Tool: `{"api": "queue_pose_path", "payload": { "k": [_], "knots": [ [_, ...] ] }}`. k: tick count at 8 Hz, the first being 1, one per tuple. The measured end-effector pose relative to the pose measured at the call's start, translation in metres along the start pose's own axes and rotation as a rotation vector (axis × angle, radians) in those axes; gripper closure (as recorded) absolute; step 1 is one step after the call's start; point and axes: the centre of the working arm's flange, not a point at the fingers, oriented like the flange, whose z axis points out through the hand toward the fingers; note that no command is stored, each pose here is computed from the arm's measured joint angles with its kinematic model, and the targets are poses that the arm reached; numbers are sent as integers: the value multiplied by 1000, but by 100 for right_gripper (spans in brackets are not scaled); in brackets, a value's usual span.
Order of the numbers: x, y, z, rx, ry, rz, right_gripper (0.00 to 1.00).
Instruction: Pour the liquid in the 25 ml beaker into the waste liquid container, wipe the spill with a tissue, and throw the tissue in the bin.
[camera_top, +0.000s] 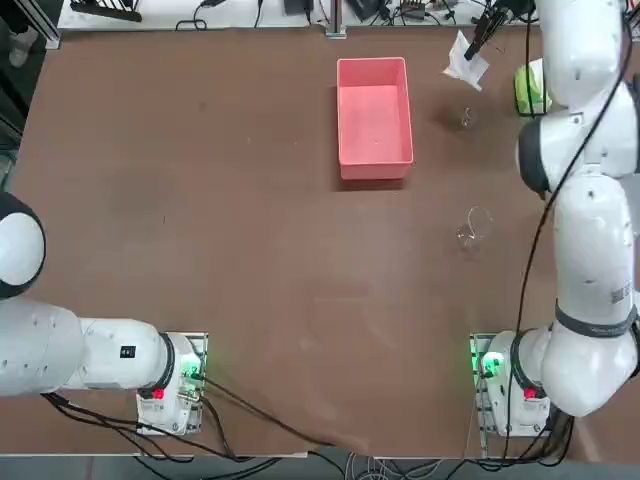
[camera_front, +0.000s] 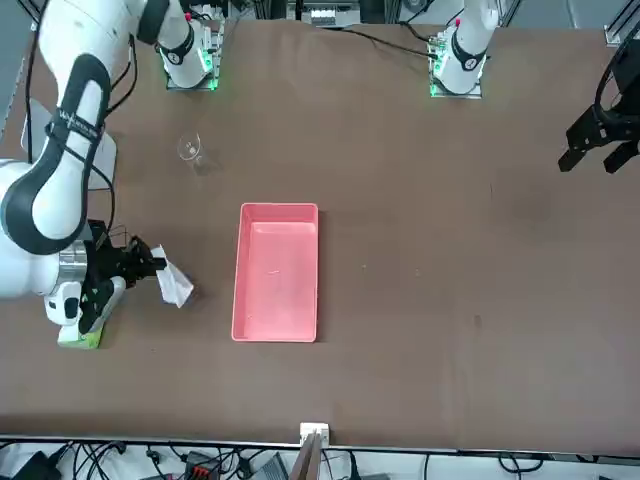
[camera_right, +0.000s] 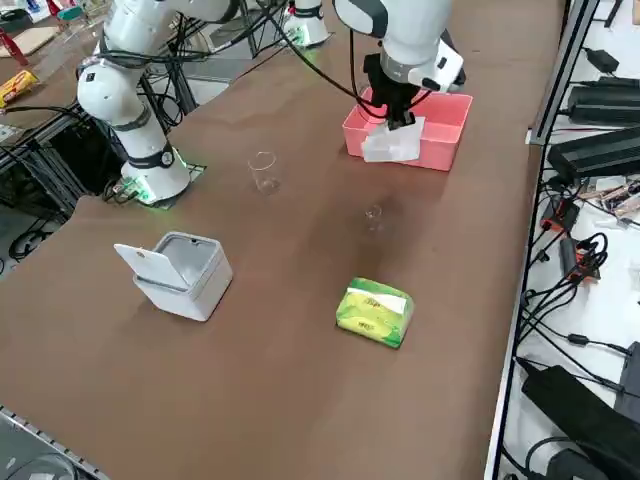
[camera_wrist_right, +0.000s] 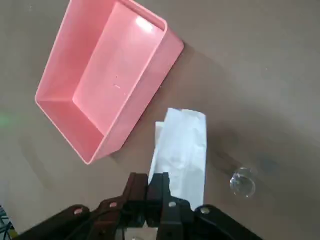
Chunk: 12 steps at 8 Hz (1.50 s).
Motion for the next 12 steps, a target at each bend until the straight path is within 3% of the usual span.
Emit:
{"api": "queue_pose_path", "payload": {
  "k": [4, 8, 12],
  "knots": [
    [-25, 6, -47, -23, 40, 99, 98],
    [-80, 21, -86, -99, 6, 246, 98],
    [-174, 50, -78, -218, -138, 470, 97]
  ]
}}
